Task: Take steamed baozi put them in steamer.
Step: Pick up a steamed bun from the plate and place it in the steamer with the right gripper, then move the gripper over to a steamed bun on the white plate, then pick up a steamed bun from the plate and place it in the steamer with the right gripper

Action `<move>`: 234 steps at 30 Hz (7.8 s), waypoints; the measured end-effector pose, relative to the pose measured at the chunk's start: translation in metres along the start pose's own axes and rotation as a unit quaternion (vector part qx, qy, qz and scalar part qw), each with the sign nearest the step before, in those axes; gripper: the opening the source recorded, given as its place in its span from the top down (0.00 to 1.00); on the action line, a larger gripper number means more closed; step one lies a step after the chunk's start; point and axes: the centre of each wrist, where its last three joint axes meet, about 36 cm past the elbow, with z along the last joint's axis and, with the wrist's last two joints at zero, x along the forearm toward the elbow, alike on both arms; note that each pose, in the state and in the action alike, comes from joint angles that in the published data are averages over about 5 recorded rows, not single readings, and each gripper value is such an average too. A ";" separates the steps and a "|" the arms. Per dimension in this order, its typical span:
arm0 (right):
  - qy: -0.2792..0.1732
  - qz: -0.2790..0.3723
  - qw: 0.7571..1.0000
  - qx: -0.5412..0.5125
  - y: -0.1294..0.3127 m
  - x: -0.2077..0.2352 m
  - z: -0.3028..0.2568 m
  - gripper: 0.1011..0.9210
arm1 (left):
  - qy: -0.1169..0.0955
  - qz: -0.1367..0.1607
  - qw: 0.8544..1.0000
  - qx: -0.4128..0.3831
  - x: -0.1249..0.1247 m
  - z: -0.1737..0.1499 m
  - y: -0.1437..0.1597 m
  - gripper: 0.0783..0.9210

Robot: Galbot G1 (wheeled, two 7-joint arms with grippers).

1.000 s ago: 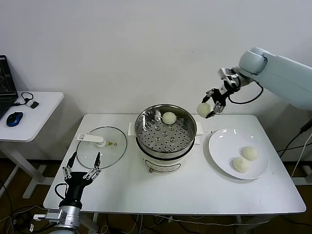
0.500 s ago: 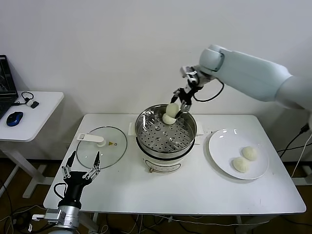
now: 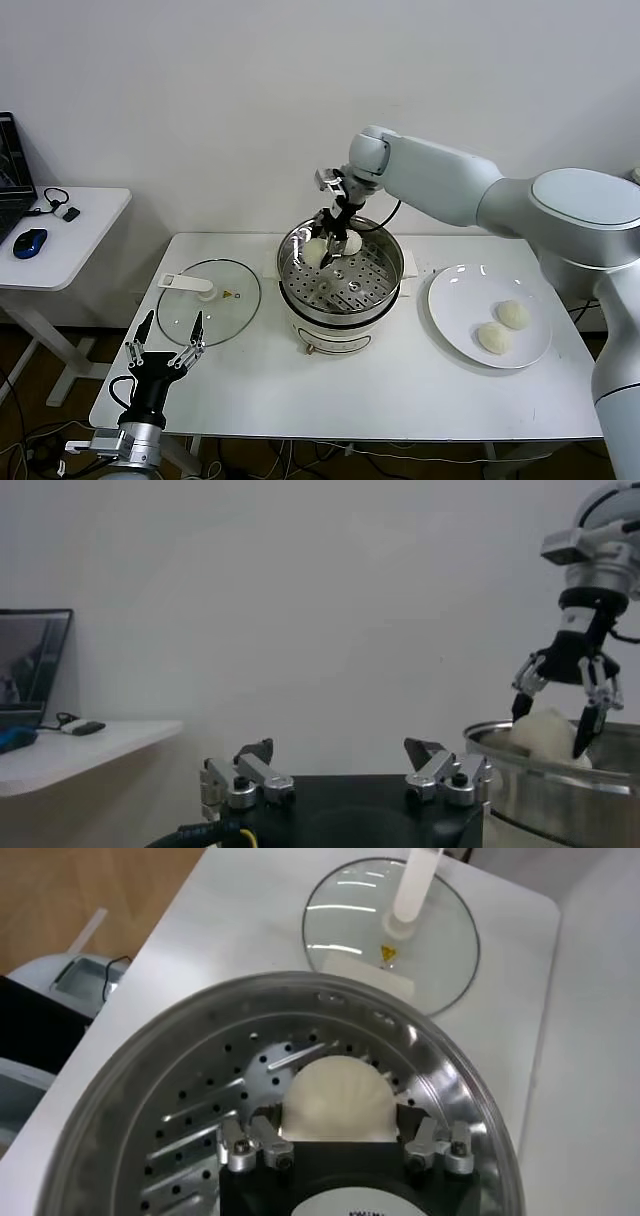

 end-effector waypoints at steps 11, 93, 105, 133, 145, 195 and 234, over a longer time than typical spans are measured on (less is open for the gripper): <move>0.002 -0.005 1.000 -0.008 -0.005 -0.022 0.001 0.22 | 0.002 0.001 1.000 0.002 0.000 0.001 -0.001 0.12; 0.108 -0.022 0.991 -0.076 0.225 0.073 0.309 0.12 | 0.008 -0.012 1.000 0.010 0.006 0.001 -0.003 0.12; 0.124 -0.046 0.987 -0.097 0.242 0.032 0.334 0.12 | 0.012 -0.013 1.000 0.010 0.008 0.001 -0.003 0.12; 0.127 -0.052 0.986 -0.096 0.242 -0.014 0.345 0.12 | 0.020 -0.015 1.000 0.017 0.009 0.006 -0.003 0.12; 0.133 -0.049 0.986 -0.092 0.236 -0.018 0.346 0.13 | 0.020 -0.015 0.999 0.019 0.008 0.006 -0.004 0.12; 0.065 -0.003 0.992 0.110 0.152 0.150 0.142 0.30 | 0.012 -0.011 1.000 0.018 -0.002 0.001 -0.010 0.12; 0.127 -0.097 0.896 0.415 0.078 0.019 -0.061 0.28 | 0.002 -0.024 0.999 0.024 -0.011 -0.013 -0.004 0.12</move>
